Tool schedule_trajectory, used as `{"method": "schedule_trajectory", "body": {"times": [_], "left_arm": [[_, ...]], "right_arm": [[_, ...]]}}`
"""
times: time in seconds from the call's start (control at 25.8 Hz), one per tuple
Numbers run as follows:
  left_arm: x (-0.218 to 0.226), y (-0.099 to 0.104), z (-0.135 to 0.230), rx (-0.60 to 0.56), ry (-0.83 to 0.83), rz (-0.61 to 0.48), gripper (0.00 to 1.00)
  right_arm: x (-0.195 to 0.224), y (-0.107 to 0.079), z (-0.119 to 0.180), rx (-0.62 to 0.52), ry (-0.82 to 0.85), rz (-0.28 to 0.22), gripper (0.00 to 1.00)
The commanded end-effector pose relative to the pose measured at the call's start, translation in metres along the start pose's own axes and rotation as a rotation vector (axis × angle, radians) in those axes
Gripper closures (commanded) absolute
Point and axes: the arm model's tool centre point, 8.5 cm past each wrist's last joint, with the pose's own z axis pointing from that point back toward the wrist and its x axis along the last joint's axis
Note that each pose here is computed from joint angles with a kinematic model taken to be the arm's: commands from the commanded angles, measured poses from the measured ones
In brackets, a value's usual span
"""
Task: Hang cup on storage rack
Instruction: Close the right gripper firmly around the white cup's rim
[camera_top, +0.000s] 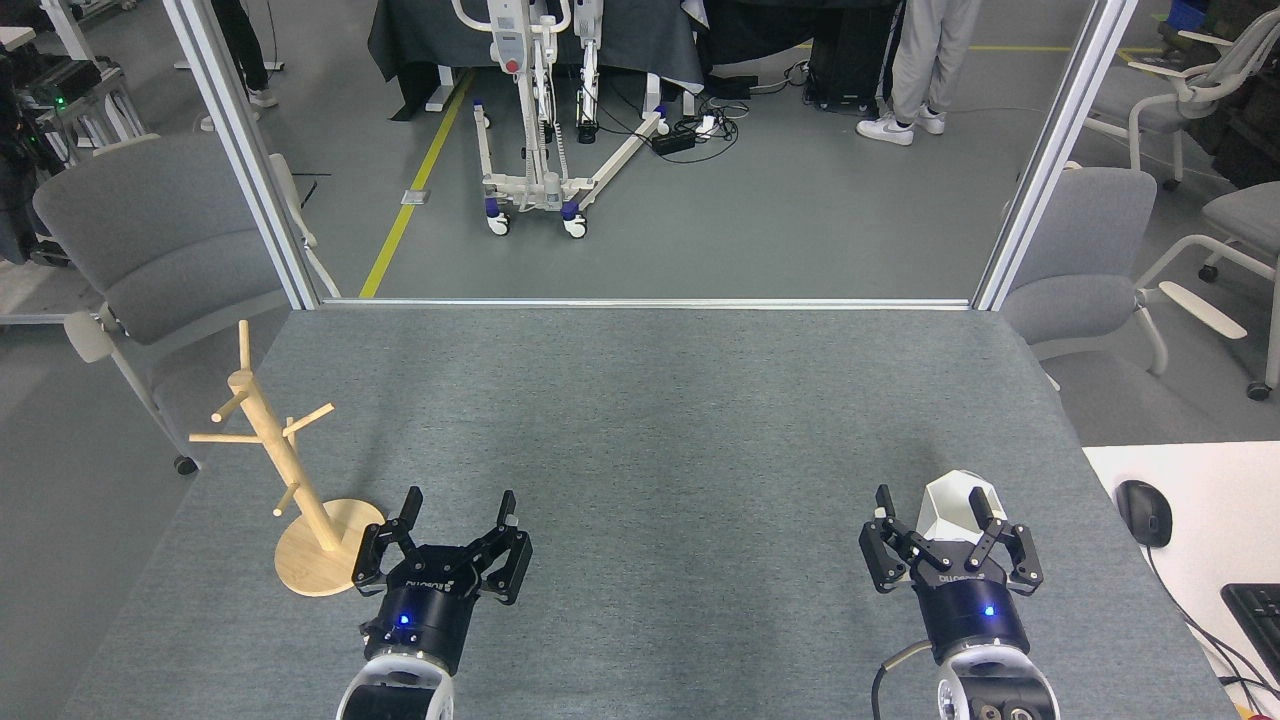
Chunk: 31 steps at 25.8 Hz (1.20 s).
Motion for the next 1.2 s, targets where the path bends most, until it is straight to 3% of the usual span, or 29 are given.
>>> {"method": "schedule_trajectory", "body": {"times": [0.0, 0.31, 0.58, 1.16], "left_arm": [[0.001, 0.001, -0.001, 0.003, -0.006, -0.001, 0.01], [0.000, 0.000, -0.001, 0.001, -0.008, -0.005, 0.00], [0.000, -0.004, -0.001, -0.010, -0.023, -0.009, 0.01], [0.001, -0.003, -0.001, -0.008, -0.021, -0.006, 0.01]], "right_arm": [[-0.014, 0.015, 0.001, 0.043, 0.041, 0.008, 0.00], [-0.032, 0.042, 0.002, 0.129, 0.058, 0.027, 0.00], [-0.048, 0.043, -0.014, 0.153, 0.070, 0.051, 0.00], [-0.050, 0.055, -0.012, 0.188, 0.075, 0.052, 0.00]]}}
